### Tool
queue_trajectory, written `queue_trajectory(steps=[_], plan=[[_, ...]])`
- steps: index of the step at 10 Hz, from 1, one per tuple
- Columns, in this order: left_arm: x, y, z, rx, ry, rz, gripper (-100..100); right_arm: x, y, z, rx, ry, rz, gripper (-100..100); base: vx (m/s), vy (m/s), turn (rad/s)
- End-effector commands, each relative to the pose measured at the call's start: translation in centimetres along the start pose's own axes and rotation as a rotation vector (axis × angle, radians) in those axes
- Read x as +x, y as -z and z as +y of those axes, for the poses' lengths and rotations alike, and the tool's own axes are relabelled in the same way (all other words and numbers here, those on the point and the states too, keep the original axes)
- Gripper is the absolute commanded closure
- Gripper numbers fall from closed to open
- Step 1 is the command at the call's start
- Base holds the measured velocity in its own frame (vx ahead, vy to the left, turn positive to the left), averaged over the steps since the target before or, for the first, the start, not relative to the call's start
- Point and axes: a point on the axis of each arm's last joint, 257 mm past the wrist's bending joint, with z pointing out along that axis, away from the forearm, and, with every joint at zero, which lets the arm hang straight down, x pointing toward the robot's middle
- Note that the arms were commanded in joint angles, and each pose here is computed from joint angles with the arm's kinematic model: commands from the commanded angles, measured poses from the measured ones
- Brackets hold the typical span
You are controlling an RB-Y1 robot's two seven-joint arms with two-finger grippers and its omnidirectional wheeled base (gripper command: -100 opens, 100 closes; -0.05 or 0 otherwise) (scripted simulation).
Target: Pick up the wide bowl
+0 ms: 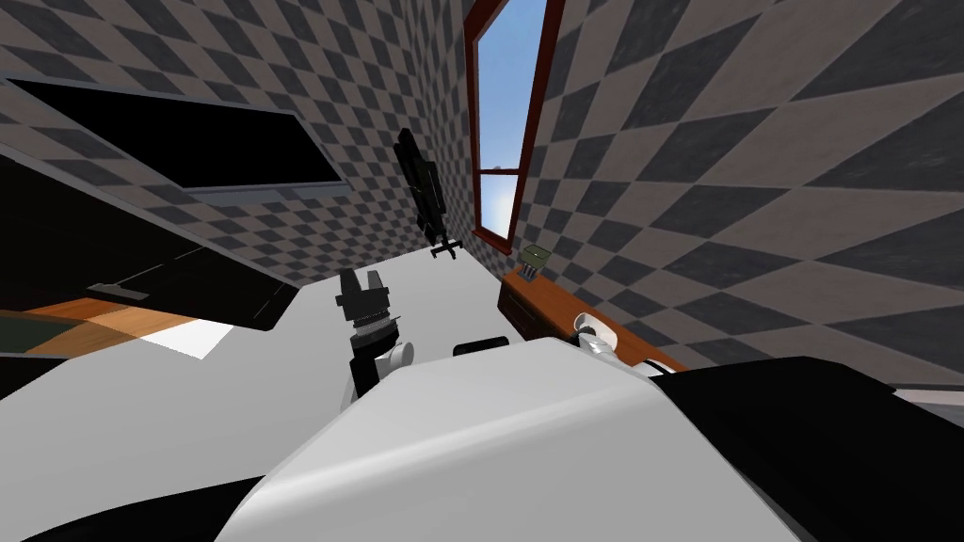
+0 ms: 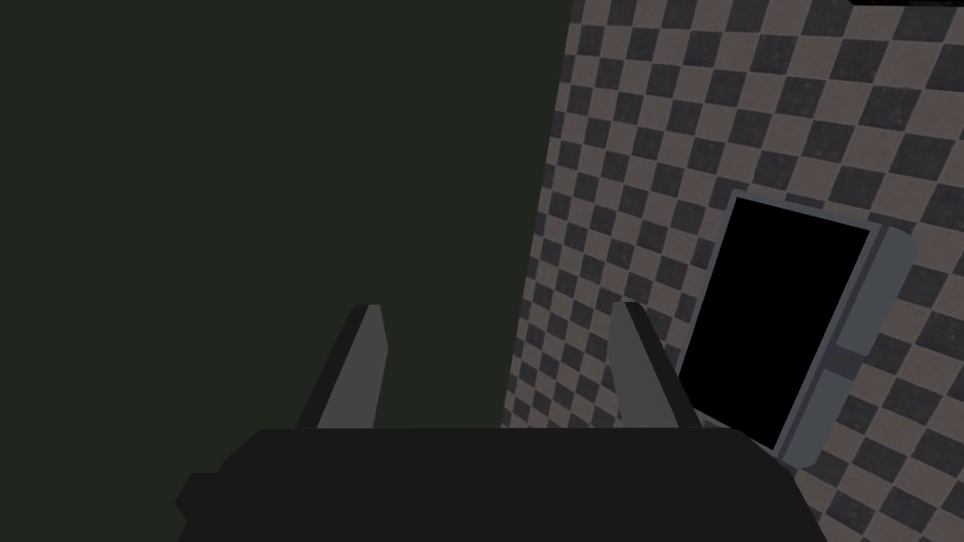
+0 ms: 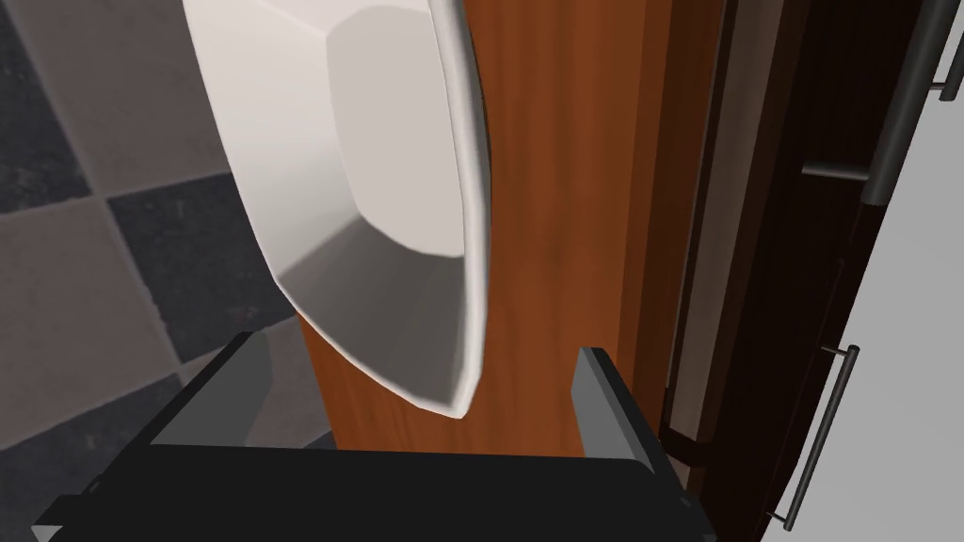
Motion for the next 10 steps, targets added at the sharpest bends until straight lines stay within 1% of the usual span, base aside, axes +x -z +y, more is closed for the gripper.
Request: queue_trajectory(steps=[1,2,3,4,8,9,10], plan=[[0.0,0.0,0.0,0.000,0.000,0.000,0,-0.4,0.1,0.7,0.005,0.002,0.004,-100,-0.001,-0.112,0.028],[0.0,0.0,0.0,0.000,0.000,0.000,0,-1.0,0.4,1.7,0.007,0.001,0.005,-100,-0.003,-0.126,0.025],[0.0,0.0,0.0,0.000,0.000,0.000,0,-0.7,0.2,1.2,0.004,0.003,0.003,-100,0.001,-0.060,0.014],[0.0,0.0,0.0,0.000,0.000,0.000,0,-0.7,0.2,1.2,0.006,0.002,0.004,100,0.000,-0.011,0.000],[0.0,0.0,0.0,0.000,0.000,0.000,0,-0.7,0.2,1.2,0.005,-0.001,0.003,100,0.000,-0.002,0.000],[0.0,0.0,0.0,0.000,0.000,0.000,0,-0.7,0.2,1.2,0.005,-0.001,0.003,0,0.000,0.000,0.000],[0.0,0.0,0.0,0.000,0.000,0.000,0,0.0,-0.1,-0.1,0.004,0.003,0.002,100,-0.008,0.081,-0.020]])
